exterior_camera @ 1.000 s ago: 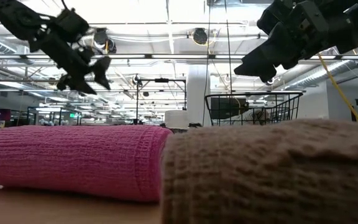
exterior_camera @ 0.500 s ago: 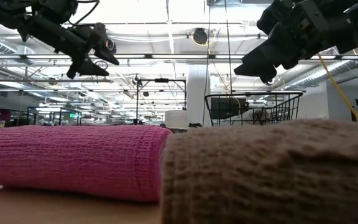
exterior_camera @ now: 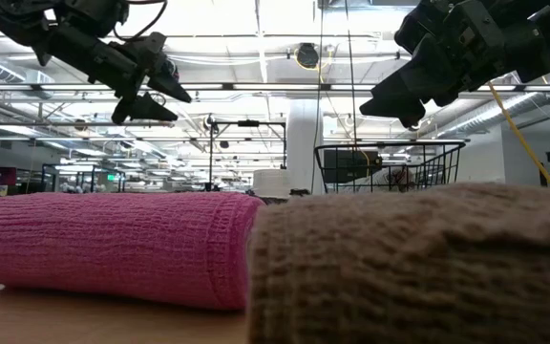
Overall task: Pick & place medical supplies in basket/bin
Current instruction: Put the white pill bottle into the left black basket
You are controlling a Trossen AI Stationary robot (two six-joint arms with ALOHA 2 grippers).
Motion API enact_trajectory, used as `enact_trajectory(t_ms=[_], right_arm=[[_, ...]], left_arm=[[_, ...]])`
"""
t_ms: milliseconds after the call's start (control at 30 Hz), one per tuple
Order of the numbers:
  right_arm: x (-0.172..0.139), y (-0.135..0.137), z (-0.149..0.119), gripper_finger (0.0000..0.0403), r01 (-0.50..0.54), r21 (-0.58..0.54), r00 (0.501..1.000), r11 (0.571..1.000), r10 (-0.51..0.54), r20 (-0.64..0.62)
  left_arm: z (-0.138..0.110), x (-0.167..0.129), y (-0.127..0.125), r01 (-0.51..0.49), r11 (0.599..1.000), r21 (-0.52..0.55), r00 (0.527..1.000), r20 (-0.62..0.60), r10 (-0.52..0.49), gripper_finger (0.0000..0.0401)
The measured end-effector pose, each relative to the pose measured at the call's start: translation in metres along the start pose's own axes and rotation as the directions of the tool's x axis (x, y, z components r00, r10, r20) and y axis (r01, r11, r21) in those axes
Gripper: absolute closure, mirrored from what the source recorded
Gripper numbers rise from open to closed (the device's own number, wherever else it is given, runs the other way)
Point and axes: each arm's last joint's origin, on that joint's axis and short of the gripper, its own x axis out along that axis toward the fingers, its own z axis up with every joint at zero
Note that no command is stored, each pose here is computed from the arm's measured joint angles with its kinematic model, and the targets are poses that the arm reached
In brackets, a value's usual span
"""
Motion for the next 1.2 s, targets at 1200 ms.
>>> enact_trajectory(t_ms=[1200], right_arm=[[0.027, 0.017, -0.023, 0.0234, -0.074, -0.03, 0.995, 0.997, 0.072, -0.065]], left_arm=[[-0.043, 0.029, -0.078, 0.247, 0.948, 0.202, 0.968, -0.007, -0.251, 0.0132]])
